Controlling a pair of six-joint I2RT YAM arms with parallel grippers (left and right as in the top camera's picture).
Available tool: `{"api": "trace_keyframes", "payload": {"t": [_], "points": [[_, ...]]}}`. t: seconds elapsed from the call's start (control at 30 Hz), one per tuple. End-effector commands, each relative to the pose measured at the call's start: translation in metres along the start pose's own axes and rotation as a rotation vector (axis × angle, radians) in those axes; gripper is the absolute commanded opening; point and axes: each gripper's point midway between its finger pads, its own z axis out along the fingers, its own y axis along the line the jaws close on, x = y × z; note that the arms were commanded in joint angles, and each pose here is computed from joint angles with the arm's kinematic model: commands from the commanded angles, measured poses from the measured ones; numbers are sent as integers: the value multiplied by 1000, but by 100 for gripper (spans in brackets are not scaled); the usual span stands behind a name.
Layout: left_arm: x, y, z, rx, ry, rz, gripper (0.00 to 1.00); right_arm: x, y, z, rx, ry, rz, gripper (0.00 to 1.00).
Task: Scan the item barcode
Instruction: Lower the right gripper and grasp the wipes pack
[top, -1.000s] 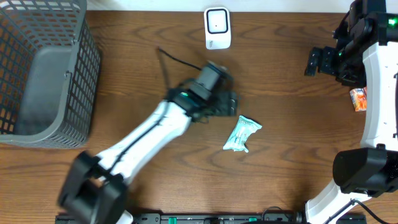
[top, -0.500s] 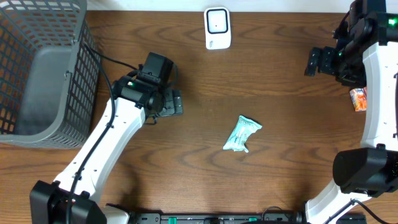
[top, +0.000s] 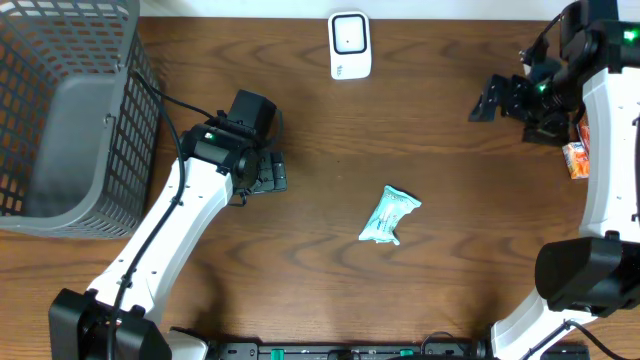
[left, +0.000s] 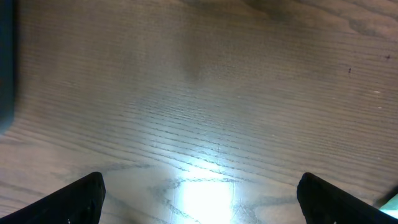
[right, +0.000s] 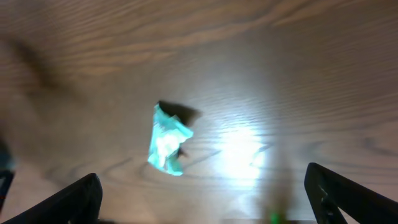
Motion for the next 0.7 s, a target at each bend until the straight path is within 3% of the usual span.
{"api": "trace_keyframes", "payload": {"t": [0.0, 0.3, 0.53, 0.67], "points": [[1, 5, 3, -27, 0, 13, 98, 16, 19, 15, -61, 83, -83, 99], [1, 5, 3, -27, 0, 13, 98, 85, 40, 92, -69, 366, -146, 96], [1, 5, 3, -27, 0, 13, 98, 133, 65, 149, -137, 476, -198, 96], [1, 5, 3, -27, 0, 13, 98, 146, 68, 169, -125, 483, -217, 75]]}}
